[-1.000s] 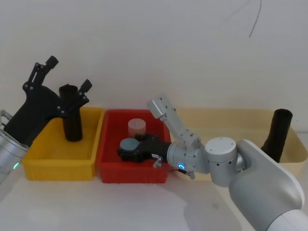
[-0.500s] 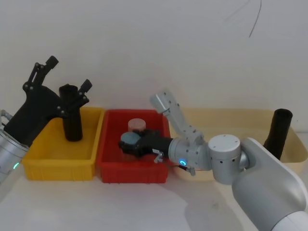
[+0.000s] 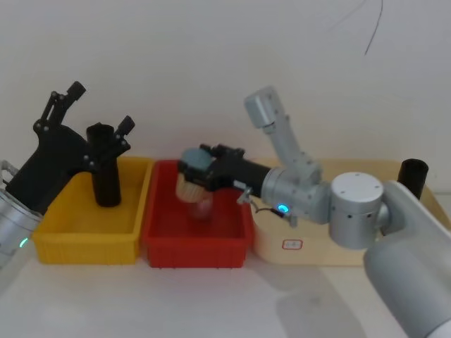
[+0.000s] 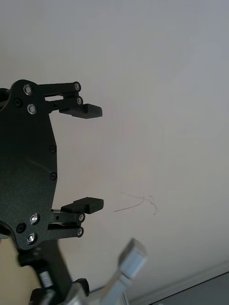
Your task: Pick up the garbage bag with the one hand and transfer it to the other hand.
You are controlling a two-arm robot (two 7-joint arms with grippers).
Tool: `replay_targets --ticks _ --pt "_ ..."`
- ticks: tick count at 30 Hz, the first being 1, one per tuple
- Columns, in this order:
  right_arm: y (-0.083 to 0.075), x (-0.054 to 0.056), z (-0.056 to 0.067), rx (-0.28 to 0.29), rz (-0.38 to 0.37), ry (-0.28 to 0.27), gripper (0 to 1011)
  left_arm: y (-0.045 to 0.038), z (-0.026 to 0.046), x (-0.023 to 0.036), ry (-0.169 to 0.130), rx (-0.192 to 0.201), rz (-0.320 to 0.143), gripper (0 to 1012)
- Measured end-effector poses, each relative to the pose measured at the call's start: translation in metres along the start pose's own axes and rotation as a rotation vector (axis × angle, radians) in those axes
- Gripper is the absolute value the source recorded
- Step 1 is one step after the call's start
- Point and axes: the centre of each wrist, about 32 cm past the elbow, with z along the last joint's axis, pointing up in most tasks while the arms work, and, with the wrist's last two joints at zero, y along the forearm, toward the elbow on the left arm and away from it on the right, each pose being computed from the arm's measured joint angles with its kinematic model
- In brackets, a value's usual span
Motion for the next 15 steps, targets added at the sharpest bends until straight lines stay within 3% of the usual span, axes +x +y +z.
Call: replay_targets --ticks 7,15 --pt "-0.024 0.008 0.014 0.062 -0.058 -0.028 663 0.0000 0.0000 0.0001 0.000 0.000 0.000 1000" --pt "-0.055 0.019 0.014 0.069 -0.153 -0.042 663 0.0000 0.0000 0.0000 0.000 0.000 0.000 1000"
